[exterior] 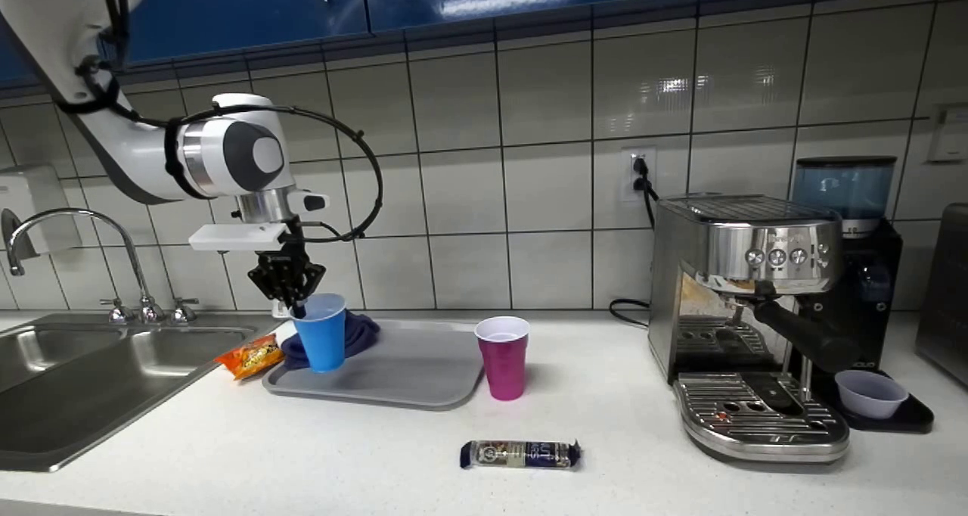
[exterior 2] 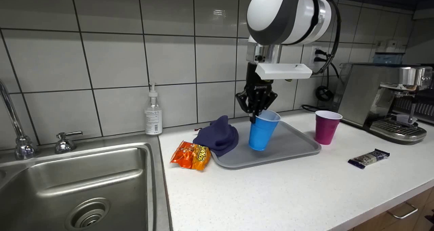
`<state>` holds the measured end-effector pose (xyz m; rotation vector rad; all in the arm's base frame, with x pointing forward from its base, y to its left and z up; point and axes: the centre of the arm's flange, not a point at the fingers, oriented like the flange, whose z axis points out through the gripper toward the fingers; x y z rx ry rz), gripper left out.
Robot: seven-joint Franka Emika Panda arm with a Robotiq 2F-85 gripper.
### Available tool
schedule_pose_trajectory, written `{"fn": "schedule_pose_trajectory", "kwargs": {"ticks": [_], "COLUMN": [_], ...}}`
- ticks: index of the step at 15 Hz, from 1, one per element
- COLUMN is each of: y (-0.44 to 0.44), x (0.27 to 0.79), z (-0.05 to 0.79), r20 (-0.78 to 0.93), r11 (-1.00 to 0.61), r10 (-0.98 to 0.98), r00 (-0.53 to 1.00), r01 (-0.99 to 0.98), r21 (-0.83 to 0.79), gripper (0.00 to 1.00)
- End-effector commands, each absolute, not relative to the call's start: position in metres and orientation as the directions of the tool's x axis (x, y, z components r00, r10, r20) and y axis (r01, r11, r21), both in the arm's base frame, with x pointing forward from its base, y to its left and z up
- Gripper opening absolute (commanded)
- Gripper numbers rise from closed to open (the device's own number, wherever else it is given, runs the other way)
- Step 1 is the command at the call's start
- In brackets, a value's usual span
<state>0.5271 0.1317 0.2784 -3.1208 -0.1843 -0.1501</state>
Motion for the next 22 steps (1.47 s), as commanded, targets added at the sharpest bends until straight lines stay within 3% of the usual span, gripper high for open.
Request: {"fn": "schedule_pose_trajectory", "kwargs": {"ticks": [1, 22], "y": [0.147, 0.163], "x": [0.545, 0.563], "z": [0.272, 0.241], "r20": [0.072, 0.052], "r11": [-0.992, -0.989], "r10": [0.127, 0.145], "r00": [0.989, 0.988], "r01": [0.126, 0.142], "r21": [0.010, 0.044], "gripper": [0.01, 0.01]}}
